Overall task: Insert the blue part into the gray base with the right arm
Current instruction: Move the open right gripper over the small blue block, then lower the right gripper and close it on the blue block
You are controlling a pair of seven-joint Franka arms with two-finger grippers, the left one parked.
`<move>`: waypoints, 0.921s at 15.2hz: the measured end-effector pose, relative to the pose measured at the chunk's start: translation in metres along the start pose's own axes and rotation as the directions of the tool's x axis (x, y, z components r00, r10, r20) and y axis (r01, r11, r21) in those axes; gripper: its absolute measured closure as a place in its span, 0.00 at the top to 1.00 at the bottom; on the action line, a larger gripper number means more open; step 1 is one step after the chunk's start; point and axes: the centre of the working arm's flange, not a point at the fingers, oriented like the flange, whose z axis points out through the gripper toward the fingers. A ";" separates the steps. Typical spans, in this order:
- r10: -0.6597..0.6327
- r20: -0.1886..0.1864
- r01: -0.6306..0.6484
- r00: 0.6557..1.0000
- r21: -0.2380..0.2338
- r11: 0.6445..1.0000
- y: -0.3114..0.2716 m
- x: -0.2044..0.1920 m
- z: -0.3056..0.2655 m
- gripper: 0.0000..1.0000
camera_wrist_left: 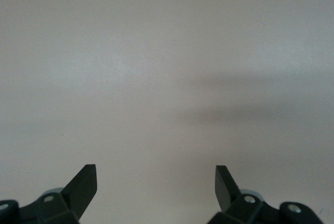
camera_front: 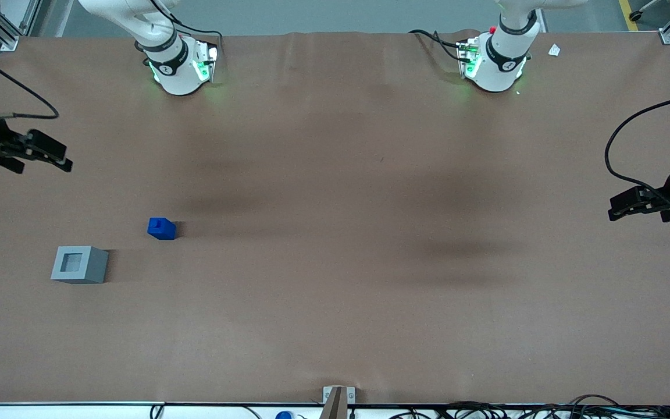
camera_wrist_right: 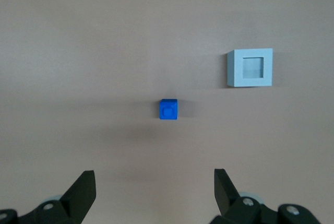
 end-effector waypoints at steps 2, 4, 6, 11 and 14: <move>-0.018 -0.009 0.017 1.000 -0.004 1.000 -0.011 0.011 0.027 1.00; -0.023 -0.006 0.023 1.000 -0.009 1.000 -0.015 0.020 0.056 1.00; -0.019 0.010 0.019 1.000 -0.014 1.000 -0.014 0.028 0.082 1.00; -0.009 0.027 0.010 1.000 -0.028 1.000 -0.010 0.040 0.149 1.00; 0.002 0.017 -0.001 1.000 -0.032 0.999 -0.003 0.032 0.197 1.00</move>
